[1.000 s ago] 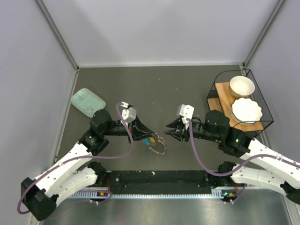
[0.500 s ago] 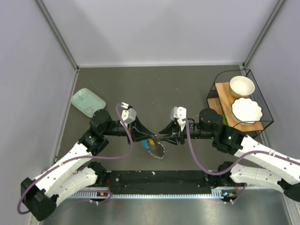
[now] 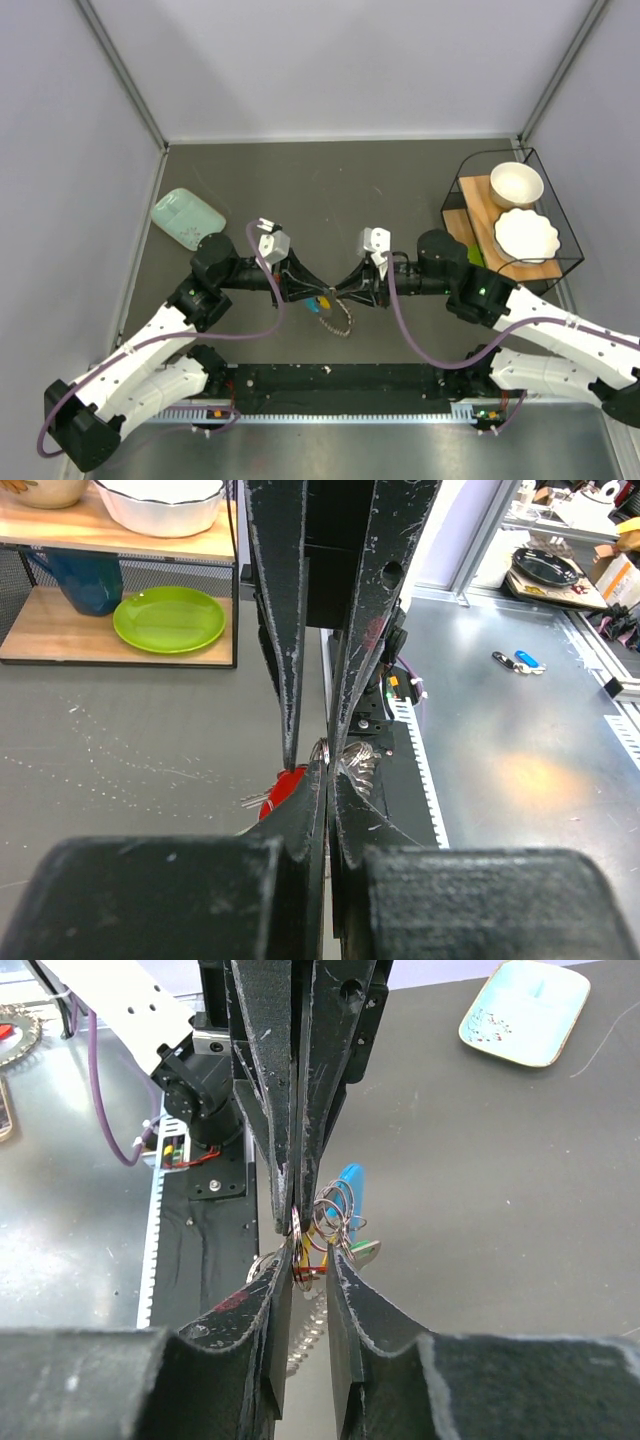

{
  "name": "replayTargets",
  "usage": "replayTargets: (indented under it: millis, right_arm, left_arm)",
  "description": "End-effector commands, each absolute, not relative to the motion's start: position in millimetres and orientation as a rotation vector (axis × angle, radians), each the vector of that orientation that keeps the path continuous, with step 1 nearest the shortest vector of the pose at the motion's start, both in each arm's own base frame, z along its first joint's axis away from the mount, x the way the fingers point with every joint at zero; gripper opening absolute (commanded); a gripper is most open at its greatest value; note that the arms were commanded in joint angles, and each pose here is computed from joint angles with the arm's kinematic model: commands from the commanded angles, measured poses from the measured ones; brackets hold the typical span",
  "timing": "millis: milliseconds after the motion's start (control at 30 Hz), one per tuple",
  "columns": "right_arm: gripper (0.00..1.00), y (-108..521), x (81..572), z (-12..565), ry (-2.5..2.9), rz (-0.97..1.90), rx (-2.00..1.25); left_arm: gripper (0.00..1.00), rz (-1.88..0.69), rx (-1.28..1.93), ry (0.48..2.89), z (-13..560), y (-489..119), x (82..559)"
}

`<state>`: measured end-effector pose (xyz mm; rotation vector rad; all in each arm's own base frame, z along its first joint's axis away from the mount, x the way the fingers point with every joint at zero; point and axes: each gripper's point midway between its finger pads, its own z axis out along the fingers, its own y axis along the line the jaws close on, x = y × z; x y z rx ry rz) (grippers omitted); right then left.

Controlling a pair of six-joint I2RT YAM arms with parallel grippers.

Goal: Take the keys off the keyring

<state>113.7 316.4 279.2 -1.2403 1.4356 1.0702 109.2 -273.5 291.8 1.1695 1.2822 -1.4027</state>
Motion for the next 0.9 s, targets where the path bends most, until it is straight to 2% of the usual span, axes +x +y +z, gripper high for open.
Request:
replayTargets:
  millis: [0, 67, 267, 333, 400, 567, 600, 633, 867]
  right_arm:
    - [0.15, 321, 115, 291, 1.397, 1.095, -1.227]
    - [0.00, 322, 115, 291, 1.394, 1.098, -1.234]
    - [0.00, 318, 125, 298, 1.412, 1.057, -1.163]
    - [0.00, 314, 130, 294, 1.455, 1.010, -1.159]
    - [0.00, 312, 138, 298, 1.487, 0.966, -1.154]
    - [0.00, 303, 149, 288, 1.650, 0.849, -1.175]
    - [0.00, 305, 150, 284, 1.671, 0.845, -1.187]
    - [0.00, 306, 149, 285, 1.676, 0.851, -1.198]
    - [0.00, 313, 143, 298, 1.753, 0.888, -1.261]
  left_arm:
    - [0.00, -1.365, 1.181, 1.142, 325, -271, 106]
    - [0.00, -1.364, 1.180, 1.145, 324, -271, 106]
    - [0.00, -1.306, 1.144, 1.220, 312, -273, 121]
    - [0.08, -1.289, 1.130, 1.274, 309, -272, 125]
    - [0.28, -1.245, 1.128, 1.308, 304, -272, 133]
    - [0.38, -1.186, 1.120, 1.411, 299, -269, 142]
    - [0.48, -1.189, 1.126, 1.406, 300, -269, 141]
    - [0.51, -1.188, 1.136, 1.399, 300, -268, 140]
    - [0.52, -1.182, 1.123, 1.435, 299, -269, 143]
